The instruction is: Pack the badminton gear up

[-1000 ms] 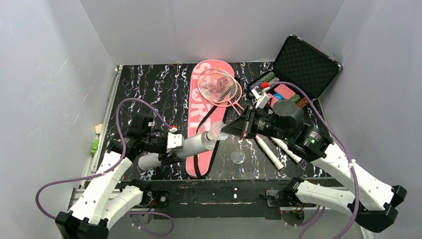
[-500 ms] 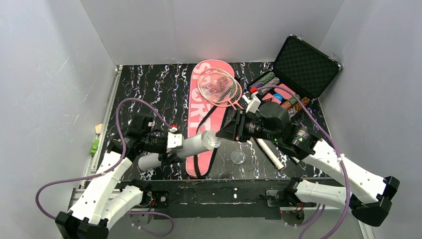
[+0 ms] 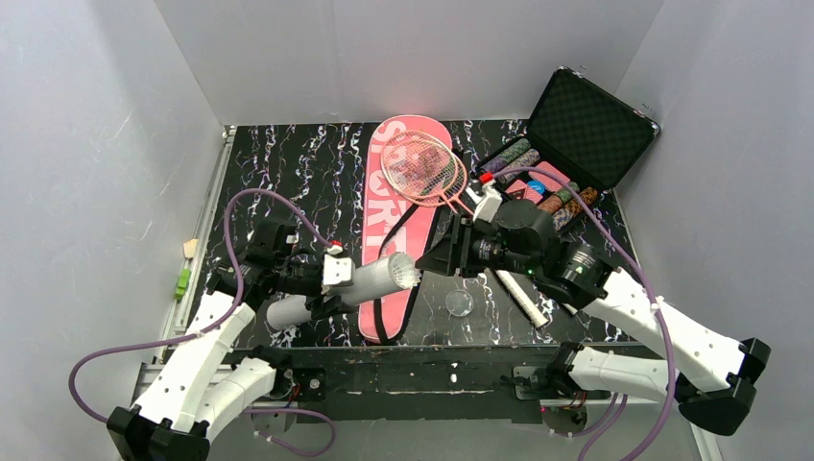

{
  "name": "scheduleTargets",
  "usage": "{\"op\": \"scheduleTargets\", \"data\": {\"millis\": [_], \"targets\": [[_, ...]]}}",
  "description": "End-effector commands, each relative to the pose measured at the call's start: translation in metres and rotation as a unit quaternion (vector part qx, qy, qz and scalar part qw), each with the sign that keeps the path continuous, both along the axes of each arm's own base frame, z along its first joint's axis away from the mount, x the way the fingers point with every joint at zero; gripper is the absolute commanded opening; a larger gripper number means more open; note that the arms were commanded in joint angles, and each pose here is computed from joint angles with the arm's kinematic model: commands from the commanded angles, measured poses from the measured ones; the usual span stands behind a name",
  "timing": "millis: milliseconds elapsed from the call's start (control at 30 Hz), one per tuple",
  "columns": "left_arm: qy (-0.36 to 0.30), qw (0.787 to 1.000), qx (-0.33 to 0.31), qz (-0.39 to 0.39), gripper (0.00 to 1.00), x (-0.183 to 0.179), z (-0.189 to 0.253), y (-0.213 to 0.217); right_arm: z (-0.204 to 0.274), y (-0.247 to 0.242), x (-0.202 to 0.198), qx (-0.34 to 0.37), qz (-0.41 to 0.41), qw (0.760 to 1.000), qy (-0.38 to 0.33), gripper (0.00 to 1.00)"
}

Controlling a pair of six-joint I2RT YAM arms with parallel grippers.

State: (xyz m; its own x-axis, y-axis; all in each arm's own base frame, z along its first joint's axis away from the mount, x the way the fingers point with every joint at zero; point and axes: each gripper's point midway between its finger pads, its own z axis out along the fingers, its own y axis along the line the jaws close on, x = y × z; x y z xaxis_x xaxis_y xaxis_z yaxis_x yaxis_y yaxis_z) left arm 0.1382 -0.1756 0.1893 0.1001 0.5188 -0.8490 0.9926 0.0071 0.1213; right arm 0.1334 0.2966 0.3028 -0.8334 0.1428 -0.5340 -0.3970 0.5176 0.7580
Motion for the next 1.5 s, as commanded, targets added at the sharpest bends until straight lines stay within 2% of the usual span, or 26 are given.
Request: {"op": "scheduleTargets", "data": {"millis": [0, 767, 867, 1000, 1133, 1200, 1267, 1333, 1367, 1433, 1467], "targets": [[-0.026, 0.999, -0.026, -0.013, 0.40, 0.002, 0.021, -0.007, 0.007, 0.012, -0.003, -0.002, 0.019, 1.000, -0.008, 0.53], [-0.025, 0.998, -0.055, -0.024, 0.38, -0.001, 0.041, -0.014, -0.032, 0.045, 0.009, -0.122, 0.004, 0.992, -0.013, 0.53], [-0.022, 0.998, -0.055, -0.019, 0.38, 0.001, 0.040, -0.014, -0.025, 0.041, 0.015, -0.127, -0.014, 0.992, -0.020, 0.58], [-0.020, 0.998, -0.049, -0.017, 0.38, 0.001, 0.035, -0.013, 0.011, 0.027, 0.018, -0.098, -0.035, 0.993, -0.050, 0.67], [-0.023, 0.999, -0.044, -0.015, 0.37, 0.001, 0.031, -0.011, 0.052, -0.010, 0.019, -0.053, -0.084, 0.992, -0.083, 0.75], [-0.023, 0.999, -0.043, -0.015, 0.37, 0.001, 0.029, -0.011, 0.059, -0.042, 0.023, -0.037, -0.137, 0.986, -0.088, 0.78], [-0.024, 0.999, -0.042, -0.015, 0.37, 0.001, 0.029, -0.011, 0.045, -0.071, 0.030, -0.043, -0.195, 0.977, -0.068, 0.79], [-0.024, 0.999, -0.042, -0.016, 0.37, 0.001, 0.029, -0.011, 0.006, -0.106, 0.040, -0.066, -0.257, 0.964, -0.010, 0.81], [-0.025, 0.999, -0.042, -0.016, 0.37, 0.001, 0.030, -0.011, -0.017, -0.115, 0.045, -0.074, -0.271, 0.959, 0.026, 0.81], [-0.026, 0.999, -0.040, -0.014, 0.37, 0.001, 0.030, -0.010, -0.102, -0.117, 0.066, -0.112, -0.278, 0.945, 0.127, 0.81], [-0.027, 0.999, -0.039, -0.014, 0.37, 0.001, 0.029, -0.010, -0.119, -0.117, 0.073, -0.122, -0.284, 0.940, 0.146, 0.81]]}}
